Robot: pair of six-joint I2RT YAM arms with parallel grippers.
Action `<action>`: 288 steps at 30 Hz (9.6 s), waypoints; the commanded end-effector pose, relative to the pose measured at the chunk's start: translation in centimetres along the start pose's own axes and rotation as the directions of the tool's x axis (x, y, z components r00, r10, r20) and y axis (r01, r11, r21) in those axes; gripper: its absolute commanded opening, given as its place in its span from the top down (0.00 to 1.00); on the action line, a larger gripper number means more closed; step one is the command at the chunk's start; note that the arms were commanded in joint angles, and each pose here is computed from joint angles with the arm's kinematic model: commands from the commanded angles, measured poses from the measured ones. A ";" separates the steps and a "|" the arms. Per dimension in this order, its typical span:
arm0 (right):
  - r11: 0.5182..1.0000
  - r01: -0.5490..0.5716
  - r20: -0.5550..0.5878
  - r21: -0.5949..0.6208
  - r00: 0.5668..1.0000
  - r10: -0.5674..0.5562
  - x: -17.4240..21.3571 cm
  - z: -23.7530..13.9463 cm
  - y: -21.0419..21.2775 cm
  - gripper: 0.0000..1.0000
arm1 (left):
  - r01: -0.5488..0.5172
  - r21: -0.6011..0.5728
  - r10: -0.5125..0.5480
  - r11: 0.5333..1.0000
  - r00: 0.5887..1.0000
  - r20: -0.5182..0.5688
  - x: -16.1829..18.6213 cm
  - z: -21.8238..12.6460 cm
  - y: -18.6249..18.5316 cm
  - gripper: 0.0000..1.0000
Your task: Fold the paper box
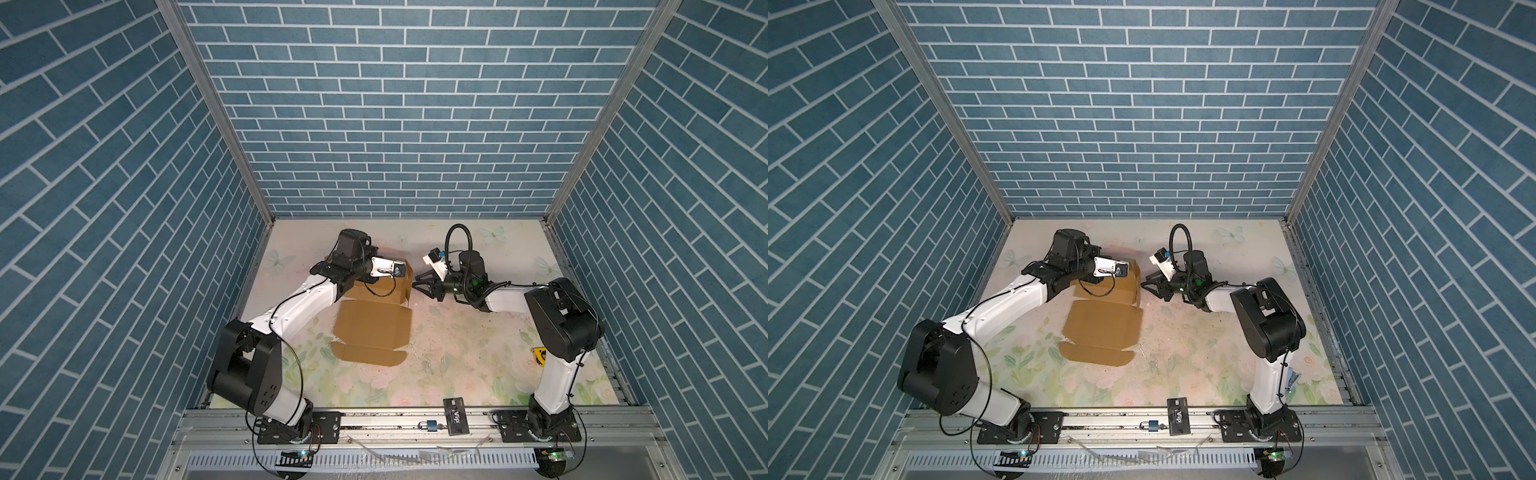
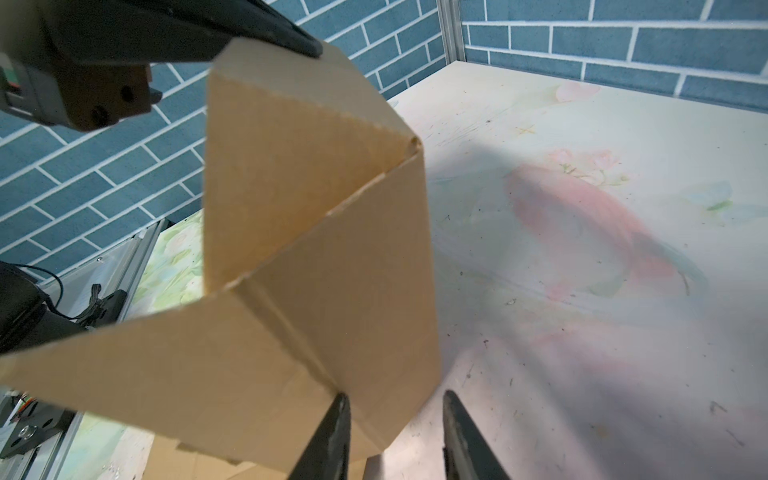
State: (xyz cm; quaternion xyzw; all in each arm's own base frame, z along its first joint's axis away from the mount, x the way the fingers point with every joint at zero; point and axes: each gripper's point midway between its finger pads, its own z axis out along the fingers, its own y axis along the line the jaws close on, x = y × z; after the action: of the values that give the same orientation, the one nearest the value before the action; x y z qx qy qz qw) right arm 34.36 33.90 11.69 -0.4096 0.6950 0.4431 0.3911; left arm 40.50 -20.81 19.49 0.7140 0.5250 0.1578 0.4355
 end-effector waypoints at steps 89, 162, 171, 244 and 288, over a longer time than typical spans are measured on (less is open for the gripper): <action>0.947 0.091 0.280 0.307 0.943 -0.181 -3.4 4.9 0.3 0.32 | 0.174 0.151 -0.150 0.973 0.976 -0.156 2.0 0.4 -5.8 0.77; 0.966 0.050 0.328 0.254 0.935 -0.135 -2.2 8.2 0.9 0.75 | 0.984 0.138 -0.980 -0.116 -0.091 -0.178 5.5 -7.5 -0.2 0.40; 0.975 0.033 0.324 0.218 0.941 -0.104 -1.7 9.2 0.8 0.76 | 0.964 0.194 -0.957 -0.181 -0.127 -0.260 4.6 -5.0 -4.4 0.41; 0.968 0.012 0.397 0.251 0.911 -0.114 -3.1 9.9 -0.3 0.80 | 0.866 0.156 -0.840 -0.475 -0.393 -0.373 3.5 -0.8 -7.1 0.58; 0.978 0.045 0.316 0.206 0.942 -0.110 0.0 11.8 -0.2 0.94 | 0.806 0.228 -0.806 -0.547 -0.432 -0.405 2.3 -0.5 -6.7 0.62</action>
State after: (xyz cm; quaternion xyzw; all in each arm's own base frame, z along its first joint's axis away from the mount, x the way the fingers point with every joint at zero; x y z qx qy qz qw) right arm 37.47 44.17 8.48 -0.3025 0.6455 0.4108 0.5684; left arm 37.80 -18.23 15.66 0.0162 0.8806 -0.4278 0.2032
